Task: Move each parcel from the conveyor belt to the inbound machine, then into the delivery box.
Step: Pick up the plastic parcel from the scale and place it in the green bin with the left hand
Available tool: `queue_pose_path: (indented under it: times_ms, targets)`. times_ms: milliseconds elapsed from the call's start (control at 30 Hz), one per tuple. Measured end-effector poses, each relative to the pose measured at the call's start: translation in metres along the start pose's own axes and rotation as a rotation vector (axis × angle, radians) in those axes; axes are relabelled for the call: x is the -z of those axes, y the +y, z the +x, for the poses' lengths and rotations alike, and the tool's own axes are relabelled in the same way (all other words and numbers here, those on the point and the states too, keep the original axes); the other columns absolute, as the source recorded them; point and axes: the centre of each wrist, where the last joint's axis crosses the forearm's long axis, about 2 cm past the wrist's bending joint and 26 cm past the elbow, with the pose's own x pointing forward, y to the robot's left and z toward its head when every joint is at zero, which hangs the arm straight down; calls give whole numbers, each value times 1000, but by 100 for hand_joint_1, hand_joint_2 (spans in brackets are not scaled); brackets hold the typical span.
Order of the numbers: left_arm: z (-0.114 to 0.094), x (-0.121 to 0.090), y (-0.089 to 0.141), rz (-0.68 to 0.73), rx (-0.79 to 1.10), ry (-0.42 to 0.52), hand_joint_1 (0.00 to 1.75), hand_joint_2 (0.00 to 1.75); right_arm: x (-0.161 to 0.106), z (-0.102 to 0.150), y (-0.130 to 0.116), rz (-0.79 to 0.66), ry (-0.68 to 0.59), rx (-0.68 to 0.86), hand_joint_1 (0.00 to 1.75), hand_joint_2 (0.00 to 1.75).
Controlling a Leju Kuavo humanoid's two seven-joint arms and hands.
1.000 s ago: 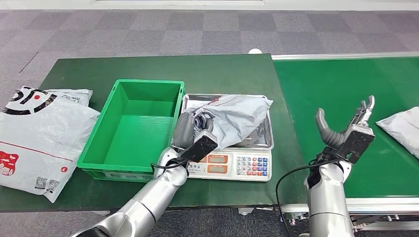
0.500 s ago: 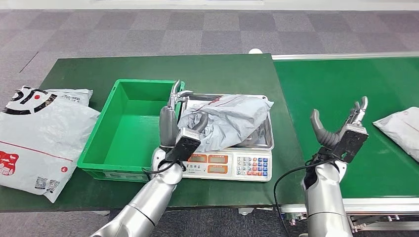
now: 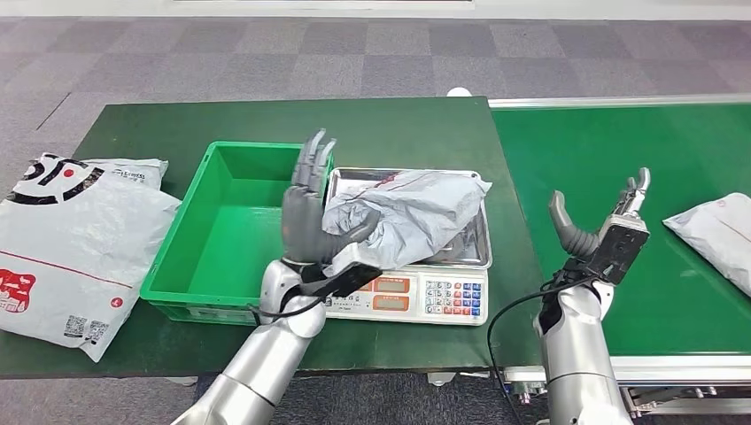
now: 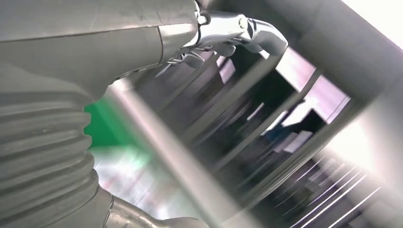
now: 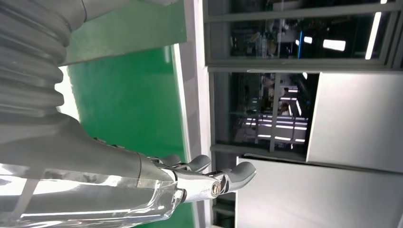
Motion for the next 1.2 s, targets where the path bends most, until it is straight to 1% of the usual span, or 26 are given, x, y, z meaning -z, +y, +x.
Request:
queue_pose_path:
  times_ms: [67, 133, 333, 667, 833, 933, 1067, 1200]
  targets:
    - [-6, -5, -11, -162, 68, 117, 0, 175, 1, 0, 2, 6, 0, -1, 0, 175]
    - [-9, -10, -18, -242, 97, 175, 0, 175, 1, -1, 2, 8, 3, -3, 0, 175]
    - [-15, -15, -25, -319, 118, 212, 0, 175, -1, -2, 2, 10, 12, -6, 0, 175]
    - [-18, -19, -28, -366, 128, 225, 0, 175, -1, -3, 2, 12, 15, -8, 0, 175]
    - [-17, -18, -31, -488, 150, 309, 0, 175, -1, -3, 1, 17, 10, -23, 0, 175]
    - [-16, -14, -32, -548, 177, 343, 0, 175, -2, -4, 1, 25, 6, -37, 0, 175]
    - [-17, -11, -31, -595, 180, 357, 175, 175, -2, -3, 0, 29, -5, -68, 0, 175]
    - [-17, -11, -31, -599, 152, 344, 175, 175, -1, -3, 1, 28, -12, -85, 0, 175]
